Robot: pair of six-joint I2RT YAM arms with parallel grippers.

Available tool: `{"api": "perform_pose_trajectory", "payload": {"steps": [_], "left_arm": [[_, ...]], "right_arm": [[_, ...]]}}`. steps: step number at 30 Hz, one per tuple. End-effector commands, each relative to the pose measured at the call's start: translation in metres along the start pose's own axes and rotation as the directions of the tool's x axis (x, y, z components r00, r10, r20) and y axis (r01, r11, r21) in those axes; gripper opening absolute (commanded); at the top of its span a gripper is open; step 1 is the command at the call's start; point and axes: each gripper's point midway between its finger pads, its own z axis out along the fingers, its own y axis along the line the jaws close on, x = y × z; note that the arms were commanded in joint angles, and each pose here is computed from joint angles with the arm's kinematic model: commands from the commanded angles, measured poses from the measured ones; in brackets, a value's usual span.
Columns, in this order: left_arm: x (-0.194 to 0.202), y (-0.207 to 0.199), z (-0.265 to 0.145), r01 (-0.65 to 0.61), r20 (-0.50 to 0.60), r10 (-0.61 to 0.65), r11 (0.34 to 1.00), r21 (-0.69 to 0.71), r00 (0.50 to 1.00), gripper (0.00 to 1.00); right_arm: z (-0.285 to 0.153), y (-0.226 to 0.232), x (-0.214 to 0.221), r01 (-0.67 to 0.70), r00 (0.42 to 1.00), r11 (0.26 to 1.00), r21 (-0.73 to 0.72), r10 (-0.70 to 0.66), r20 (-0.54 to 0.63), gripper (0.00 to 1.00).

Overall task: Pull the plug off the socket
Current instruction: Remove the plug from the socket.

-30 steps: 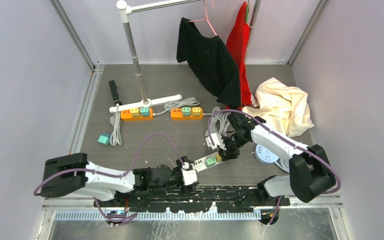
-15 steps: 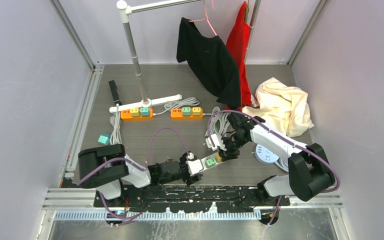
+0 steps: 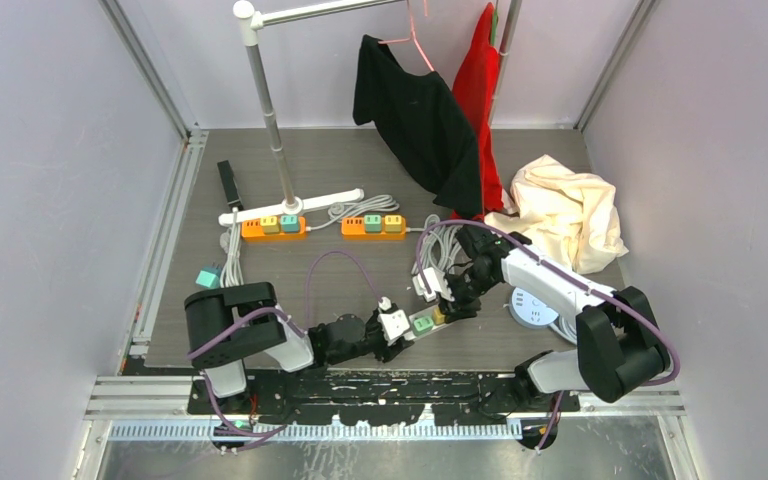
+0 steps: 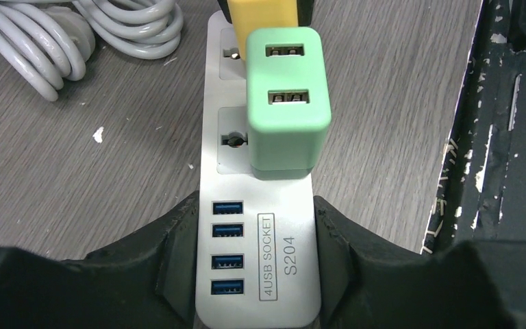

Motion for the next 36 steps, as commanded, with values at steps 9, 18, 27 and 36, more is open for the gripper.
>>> {"api": "perform_pose_trajectory", "payload": {"steps": [9,18,27,36], "left_arm": [[-0.006,-0.001,0.003,0.063,0.022,-0.062,0.998,-0.009,0.998,0.00],[0.002,-0.001,-0.004,0.102,-0.016,-0.103,0.994,-0.023,0.995,0.00],[0.003,-0.003,-0.007,0.108,-0.042,-0.108,0.994,-0.012,0.993,0.00],[0.011,-0.003,-0.010,0.105,-0.071,-0.106,0.994,-0.015,0.992,0.00]], "right_arm": [[-0.001,0.009,-0.015,0.009,0.997,0.999,-0.035,-0.006,0.072,0.33],[-0.002,0.012,-0.026,0.027,0.992,0.999,-0.039,-0.021,0.125,0.49],[-0.005,0.012,-0.037,0.023,0.985,0.999,-0.036,-0.016,0.173,0.40],[-0.022,-0.005,-0.023,-0.065,0.987,0.997,0.042,0.058,0.153,0.02]]}}
